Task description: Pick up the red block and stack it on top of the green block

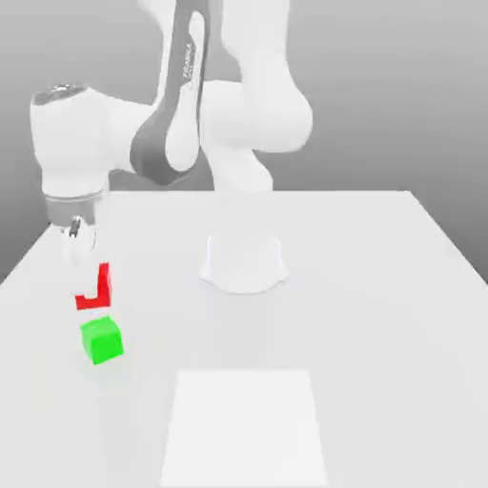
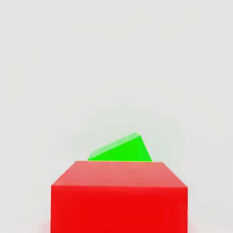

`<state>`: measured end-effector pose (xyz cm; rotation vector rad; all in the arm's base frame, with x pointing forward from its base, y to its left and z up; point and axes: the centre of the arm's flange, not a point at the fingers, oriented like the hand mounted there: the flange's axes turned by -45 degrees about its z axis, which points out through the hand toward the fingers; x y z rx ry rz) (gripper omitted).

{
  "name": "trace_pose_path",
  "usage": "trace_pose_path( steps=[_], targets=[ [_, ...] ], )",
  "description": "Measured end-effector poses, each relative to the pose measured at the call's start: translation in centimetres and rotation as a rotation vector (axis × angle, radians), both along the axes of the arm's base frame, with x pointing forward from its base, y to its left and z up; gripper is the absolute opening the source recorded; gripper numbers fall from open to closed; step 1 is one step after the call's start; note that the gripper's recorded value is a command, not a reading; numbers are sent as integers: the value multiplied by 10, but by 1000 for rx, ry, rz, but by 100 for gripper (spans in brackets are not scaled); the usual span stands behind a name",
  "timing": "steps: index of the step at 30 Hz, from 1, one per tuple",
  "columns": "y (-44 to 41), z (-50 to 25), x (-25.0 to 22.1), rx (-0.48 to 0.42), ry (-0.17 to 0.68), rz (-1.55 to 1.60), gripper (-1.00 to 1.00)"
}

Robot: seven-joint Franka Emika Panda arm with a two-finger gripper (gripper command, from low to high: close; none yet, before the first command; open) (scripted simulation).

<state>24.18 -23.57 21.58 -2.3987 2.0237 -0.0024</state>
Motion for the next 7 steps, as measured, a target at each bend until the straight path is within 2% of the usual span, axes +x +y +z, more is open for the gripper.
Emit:
trace_pose_path(
  steps=[3, 4, 7],
  targets=[
    [1, -25, -1, 0, 1, -1, -100],
    [2, -32, -1, -1, 1, 1, 100],
    [5, -32, 2, -1, 1, 15, 100]
  ],
)
